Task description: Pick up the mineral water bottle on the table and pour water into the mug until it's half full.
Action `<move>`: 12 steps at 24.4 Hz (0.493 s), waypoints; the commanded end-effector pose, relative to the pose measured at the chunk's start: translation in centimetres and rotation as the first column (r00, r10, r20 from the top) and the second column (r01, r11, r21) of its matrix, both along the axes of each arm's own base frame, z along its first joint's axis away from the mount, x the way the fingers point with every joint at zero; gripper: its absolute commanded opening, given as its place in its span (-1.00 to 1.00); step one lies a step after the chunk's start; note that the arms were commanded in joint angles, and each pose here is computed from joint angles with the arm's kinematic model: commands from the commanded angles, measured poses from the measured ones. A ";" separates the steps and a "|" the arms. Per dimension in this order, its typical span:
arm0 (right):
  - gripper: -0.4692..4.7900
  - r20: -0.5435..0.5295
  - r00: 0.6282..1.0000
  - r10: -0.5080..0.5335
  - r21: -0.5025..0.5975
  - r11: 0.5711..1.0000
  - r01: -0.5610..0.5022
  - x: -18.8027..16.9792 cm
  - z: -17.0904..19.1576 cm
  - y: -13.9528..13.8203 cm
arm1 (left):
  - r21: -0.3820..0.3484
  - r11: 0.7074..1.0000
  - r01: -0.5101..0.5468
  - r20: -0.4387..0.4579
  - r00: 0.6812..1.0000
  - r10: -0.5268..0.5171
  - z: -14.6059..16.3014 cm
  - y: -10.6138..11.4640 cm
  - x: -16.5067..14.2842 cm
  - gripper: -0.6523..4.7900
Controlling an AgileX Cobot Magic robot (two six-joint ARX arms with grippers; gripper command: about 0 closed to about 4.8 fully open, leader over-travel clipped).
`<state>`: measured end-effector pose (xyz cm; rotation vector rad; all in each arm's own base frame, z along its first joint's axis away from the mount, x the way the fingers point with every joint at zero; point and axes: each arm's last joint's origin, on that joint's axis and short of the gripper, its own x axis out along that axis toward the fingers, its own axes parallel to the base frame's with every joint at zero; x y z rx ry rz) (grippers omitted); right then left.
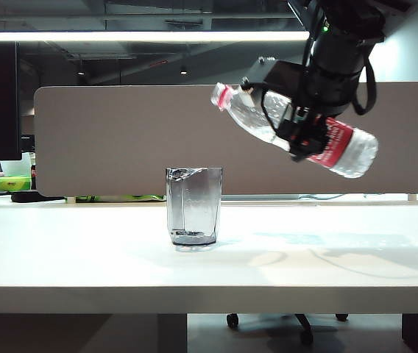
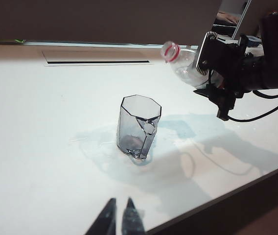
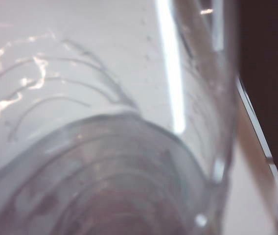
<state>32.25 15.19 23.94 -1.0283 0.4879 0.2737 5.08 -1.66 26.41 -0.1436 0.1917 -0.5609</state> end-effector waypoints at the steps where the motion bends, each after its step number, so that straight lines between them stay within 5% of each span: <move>1: 0.21 0.002 1.000 -0.017 -0.107 0.994 0.017 -0.1 0.7 -0.2 | 0.000 1.000 0.004 0.009 1.000 -0.004 0.1 0.0 0.0 -0.68; 12: 0.21 -0.015 1.000 -0.001 -0.302 0.953 -0.003 0.1 0.9 0.3 | 0.000 1.000 0.005 0.009 1.000 -0.005 0.1 0.0 0.0 -0.68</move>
